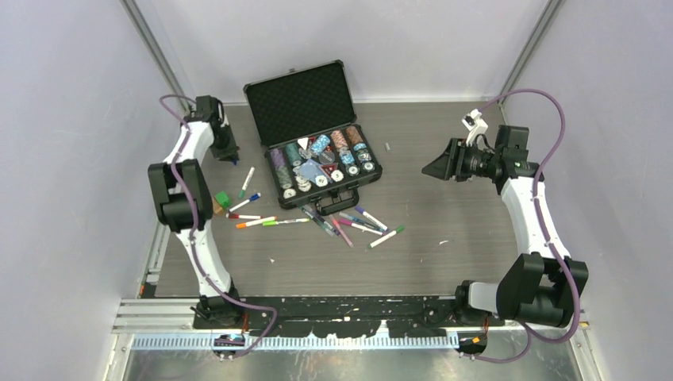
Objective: Open the pen caps
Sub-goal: Place the pen cap at the center of the board, then pick up the pen from the center of the board, then open the pen cap from the pen.
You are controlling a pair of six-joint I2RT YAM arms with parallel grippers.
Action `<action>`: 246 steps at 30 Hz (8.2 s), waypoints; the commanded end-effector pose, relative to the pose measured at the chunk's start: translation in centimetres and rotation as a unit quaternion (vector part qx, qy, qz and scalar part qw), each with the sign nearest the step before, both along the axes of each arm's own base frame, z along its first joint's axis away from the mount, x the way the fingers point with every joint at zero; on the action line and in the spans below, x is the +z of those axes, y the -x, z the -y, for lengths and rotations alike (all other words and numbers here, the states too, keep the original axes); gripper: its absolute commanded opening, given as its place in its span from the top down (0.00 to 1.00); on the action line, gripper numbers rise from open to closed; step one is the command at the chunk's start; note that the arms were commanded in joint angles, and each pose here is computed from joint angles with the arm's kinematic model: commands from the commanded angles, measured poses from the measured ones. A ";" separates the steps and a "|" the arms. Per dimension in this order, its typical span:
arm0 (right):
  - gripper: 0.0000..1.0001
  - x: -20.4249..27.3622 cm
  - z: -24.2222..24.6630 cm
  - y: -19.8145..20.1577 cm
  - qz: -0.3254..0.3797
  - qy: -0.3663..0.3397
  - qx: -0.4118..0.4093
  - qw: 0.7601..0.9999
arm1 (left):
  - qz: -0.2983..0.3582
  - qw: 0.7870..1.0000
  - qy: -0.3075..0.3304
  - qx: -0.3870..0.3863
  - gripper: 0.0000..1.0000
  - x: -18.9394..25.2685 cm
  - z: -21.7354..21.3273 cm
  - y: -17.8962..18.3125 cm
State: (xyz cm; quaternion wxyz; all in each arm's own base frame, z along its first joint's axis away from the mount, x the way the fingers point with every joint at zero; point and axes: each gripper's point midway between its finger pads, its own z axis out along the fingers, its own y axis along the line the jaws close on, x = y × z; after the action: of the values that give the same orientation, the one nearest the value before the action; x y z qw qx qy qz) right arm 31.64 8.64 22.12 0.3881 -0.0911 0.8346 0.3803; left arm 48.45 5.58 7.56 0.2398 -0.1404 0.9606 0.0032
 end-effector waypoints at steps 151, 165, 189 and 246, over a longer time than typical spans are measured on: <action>0.30 -3.1 5.0 3.5 0.039 0.103 0.003 0.994 | 0.053 0.935 0.062 -0.345 0.35 4.0 32.7 28.7; 0.30 -2.3 4.1 3.8 0.038 0.082 0.017 0.996 | 0.056 0.829 0.157 -0.534 0.44 1.0 45.7 29.5; 0.30 -1.9 3.7 4.5 0.030 0.078 0.034 0.996 | 0.019 0.863 0.010 -0.504 0.72 -4.9 46.9 27.6; 0.58 0.0 -12.5 5.6 -0.037 -0.216 0.152 0.964 | 0.352 0.815 0.426 -0.175 1.00 15.1 46.1 24.4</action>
State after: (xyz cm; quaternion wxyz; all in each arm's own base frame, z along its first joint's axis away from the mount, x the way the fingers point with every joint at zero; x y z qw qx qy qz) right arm 25.80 20.52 20.44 0.2795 -0.0741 0.7423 0.6045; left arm 23.05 -40.46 20.23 0.4493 -0.0241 0.7544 -0.4781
